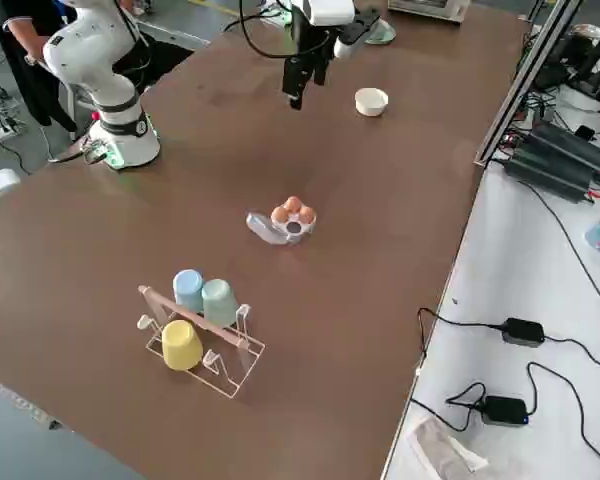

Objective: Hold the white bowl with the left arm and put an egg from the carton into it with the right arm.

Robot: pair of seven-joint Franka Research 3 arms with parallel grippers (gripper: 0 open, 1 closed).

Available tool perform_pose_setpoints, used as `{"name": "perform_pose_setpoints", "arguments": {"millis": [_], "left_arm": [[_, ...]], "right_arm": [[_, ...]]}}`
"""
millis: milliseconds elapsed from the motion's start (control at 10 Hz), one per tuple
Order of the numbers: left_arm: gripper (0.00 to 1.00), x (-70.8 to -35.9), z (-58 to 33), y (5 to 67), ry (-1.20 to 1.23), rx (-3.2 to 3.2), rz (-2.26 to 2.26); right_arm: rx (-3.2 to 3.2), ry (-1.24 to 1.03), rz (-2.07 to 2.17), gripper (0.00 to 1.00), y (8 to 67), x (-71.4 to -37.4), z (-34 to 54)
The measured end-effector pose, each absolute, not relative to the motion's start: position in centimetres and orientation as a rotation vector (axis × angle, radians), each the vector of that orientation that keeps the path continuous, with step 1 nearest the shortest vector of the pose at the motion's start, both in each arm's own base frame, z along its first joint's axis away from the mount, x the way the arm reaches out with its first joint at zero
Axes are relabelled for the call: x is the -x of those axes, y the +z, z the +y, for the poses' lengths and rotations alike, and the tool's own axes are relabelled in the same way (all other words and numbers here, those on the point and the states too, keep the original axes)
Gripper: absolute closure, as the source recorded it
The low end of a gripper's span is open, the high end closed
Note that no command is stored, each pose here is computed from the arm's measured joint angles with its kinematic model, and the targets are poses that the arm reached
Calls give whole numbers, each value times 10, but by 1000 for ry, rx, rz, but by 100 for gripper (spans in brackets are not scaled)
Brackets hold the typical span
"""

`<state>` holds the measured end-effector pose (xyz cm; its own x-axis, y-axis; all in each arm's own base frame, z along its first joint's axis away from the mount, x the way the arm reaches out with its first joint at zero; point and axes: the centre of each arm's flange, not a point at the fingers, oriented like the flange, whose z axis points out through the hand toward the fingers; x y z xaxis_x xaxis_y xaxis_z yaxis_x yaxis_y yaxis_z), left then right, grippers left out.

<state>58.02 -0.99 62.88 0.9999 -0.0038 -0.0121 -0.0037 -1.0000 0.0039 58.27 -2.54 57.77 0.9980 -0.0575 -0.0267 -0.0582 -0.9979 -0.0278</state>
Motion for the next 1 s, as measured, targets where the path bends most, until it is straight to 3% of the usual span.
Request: {"name": "perform_pose_setpoints", "arguments": {"millis": [500, 1000], "left_arm": [[0, -581, -35, 621, -58, -3026, -51], [0, -621, -29, 539, -222, -2579, -107]], "right_arm": [[3112, 36, 97, 0, 578, -583, -25], [3111, 38, 101, 0, 578, -583, -25]]}}
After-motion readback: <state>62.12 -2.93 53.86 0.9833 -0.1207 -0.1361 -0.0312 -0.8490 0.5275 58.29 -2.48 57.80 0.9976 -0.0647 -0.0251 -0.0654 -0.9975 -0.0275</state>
